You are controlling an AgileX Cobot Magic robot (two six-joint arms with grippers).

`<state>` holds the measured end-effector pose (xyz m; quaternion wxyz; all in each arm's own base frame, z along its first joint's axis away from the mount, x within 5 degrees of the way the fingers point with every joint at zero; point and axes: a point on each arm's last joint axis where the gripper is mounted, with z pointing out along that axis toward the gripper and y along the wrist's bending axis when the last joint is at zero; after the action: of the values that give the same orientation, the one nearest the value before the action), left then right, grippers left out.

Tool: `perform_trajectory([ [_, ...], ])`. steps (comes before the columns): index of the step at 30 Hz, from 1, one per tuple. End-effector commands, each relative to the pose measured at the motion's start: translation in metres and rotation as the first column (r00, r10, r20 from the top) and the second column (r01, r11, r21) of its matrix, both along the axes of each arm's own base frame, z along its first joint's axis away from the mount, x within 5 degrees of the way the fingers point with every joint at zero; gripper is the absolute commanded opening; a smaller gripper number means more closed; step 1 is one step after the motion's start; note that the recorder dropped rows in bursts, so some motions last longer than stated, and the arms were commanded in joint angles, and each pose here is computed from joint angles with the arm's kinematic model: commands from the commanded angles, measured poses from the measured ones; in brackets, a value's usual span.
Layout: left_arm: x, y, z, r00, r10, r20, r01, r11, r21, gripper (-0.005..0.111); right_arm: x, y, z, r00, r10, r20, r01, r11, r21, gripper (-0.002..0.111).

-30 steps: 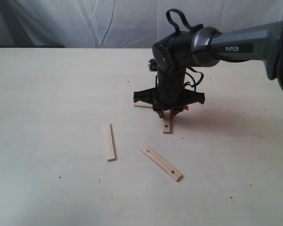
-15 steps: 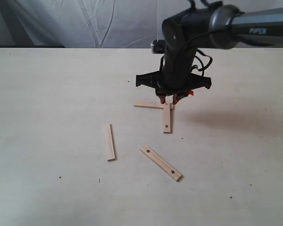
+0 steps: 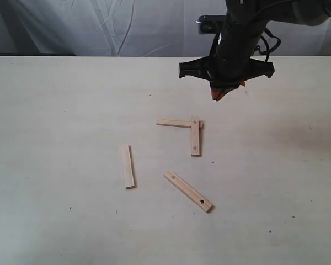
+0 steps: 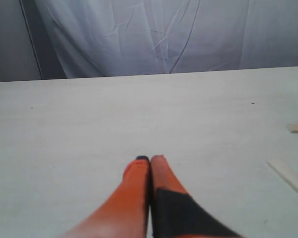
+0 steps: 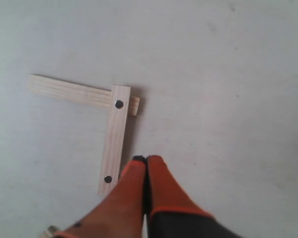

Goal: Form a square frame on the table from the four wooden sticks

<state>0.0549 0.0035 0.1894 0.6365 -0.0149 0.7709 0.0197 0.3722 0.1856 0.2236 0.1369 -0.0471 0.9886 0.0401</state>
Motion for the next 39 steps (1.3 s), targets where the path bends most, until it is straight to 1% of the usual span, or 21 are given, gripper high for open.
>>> perform_trajectory([
  [1,0.001,0.001,0.005,0.998,-0.012,0.063,0.007,0.997,0.075,0.000,-0.004,-0.005,-0.006,1.000,0.024,-0.008,-0.024,1.000,-0.012,0.000],
  [2,0.001,0.000,0.008,0.995,-0.018,0.101,0.012,0.999,0.052,0.000,-0.005,-0.005,-0.010,1.000,0.024,-0.011,-0.024,1.000,-0.013,0.000],
  [4,0.002,-0.002,0.017,0.979,-0.018,0.204,0.030,0.998,-0.054,0.000,-0.008,-0.009,-0.021,1.000,0.016,-0.023,-0.016,1.000,-0.010,0.000],
  [5,0.001,-0.002,0.022,0.965,-0.015,0.261,0.036,0.996,-0.076,0.000,-0.011,-0.010,-0.027,0.999,0.016,-0.032,-0.017,1.000,-0.011,0.000],
  [7,-0.001,-0.002,0.036,0.916,-0.014,0.400,0.046,0.996,-0.071,0.000,-0.017,-0.013,-0.037,0.998,0.031,-0.053,-0.032,0.999,-0.024,0.000],
  [9,-0.003,-0.002,0.046,0.865,-0.005,0.503,0.056,0.995,-0.086,0.000,-0.022,-0.014,-0.046,0.996,0.060,-0.073,-0.062,0.998,-0.023,0.000],
  [12,-0.007,-0.002,0.055,0.801,0.000,0.598,0.065,0.994,-0.087,0.000,-0.025,-0.015,-0.054,0.995,0.066,-0.075,-0.068,0.997,-0.025,0.000],
  [13,-0.009,-0.002,0.058,0.782,0.005,0.623,0.077,0.991,-0.105,0.000,-0.026,-0.016,-0.055,0.995,0.066,-0.074,-0.068,0.997,-0.025,0.000],
  [15,-0.011,-0.001,0.062,0.743,0.034,0.669,0.124,0.974,-0.187,0.000,-0.027,-0.016,-0.057,0.995,0.066,-0.080,-0.068,0.997,-0.027,0.000],
  [16,-0.010,0.000,0.060,0.758,0.052,0.650,0.139,0.961,-0.240,0.000,-0.027,-0.016,-0.057,0.995,0.066,-0.081,-0.068,0.997,-0.027,0.000],
  [18,-0.007,-0.001,0.063,0.858,0.046,0.512,0.124,0.948,-0.293,0.000,-0.027,-0.017,-0.053,0.995,0.075,-0.065,-0.077,0.997,-0.031,0.000],
  [20,0.001,-0.003,0.073,0.953,0.028,0.302,0.070,0.949,-0.307,0.000,-0.025,-0.021,-0.048,0.997,0.065,-0.046,-0.066,0.997,-0.025,0.000],
  [21,0.006,-0.003,0.081,0.978,0.021,0.206,0.042,0.955,-0.294,0.000,-0.024,-0.024,-0.044,0.998,0.052,-0.035,-0.053,0.998,-0.016,0.000],
  [23,0.021,-0.002,0.101,0.998,0.016,0.067,0.001,0.969,-0.249,0.000,-0.021,-0.032,-0.037,1.000,0.019,-0.021,-0.019,1.000,0.011,0.000],
  [25,0.047,-0.002,0.115,0.995,-0.002,-0.104,-0.015,0.986,-0.167,0.000,-0.018,-0.042,-0.029,1.000,-0.008,-0.005,0.008,0.999,0.036,0.000],
  [27,0.075,-0.004,0.116,0.959,-0.036,-0.280,-0.004,0.990,-0.142,0.000,-0.016,-0.051,-0.022,0.999,-0.036,0.001,0.036,0.998,0.052,0.000],
  [29,0.109,-0.009,0.103,0.885,-0.111,-0.453,0.042,0.986,-0.158,0.000,-0.015,-0.061,-0.016,0.998,-0.061,0.006,0.061,0.997,0.054,0.000],
  [31,0.141,-0.021,0.084,0.805,-0.212,-0.555,0.104,0.970,-0.220,0.000,-0.016,-0.069,-0.011,0.997,-0.075,0.002,0.074,0.996,0.050,0.000],
  [33,0.164,-0.038,0.063,0.735,-0.284,-0.616,0.151,0.954,-0.259,0.000,-0.016,-0.074,-0.008,0.997,-0.072,-0.003,0.072,0.996,0.044,0.000],
  [36,0.184,-0.077,0.027,0.641,-0.342,-0.687,0.237,0.940,-0.247,0.000,-0.018,-0.077,-0.006,0.998,-0.069,-0.009,0.069,0.997,0.030,0.000],
  [39,0.199,-0.117,0.001,0.606,-0.342,-0.718,0.262,0.938,-0.226,0.000,-0.018,-0.077,-0.006,0.998,-0.070,-0.008,0.070,0.997,0.032,0.000],
])
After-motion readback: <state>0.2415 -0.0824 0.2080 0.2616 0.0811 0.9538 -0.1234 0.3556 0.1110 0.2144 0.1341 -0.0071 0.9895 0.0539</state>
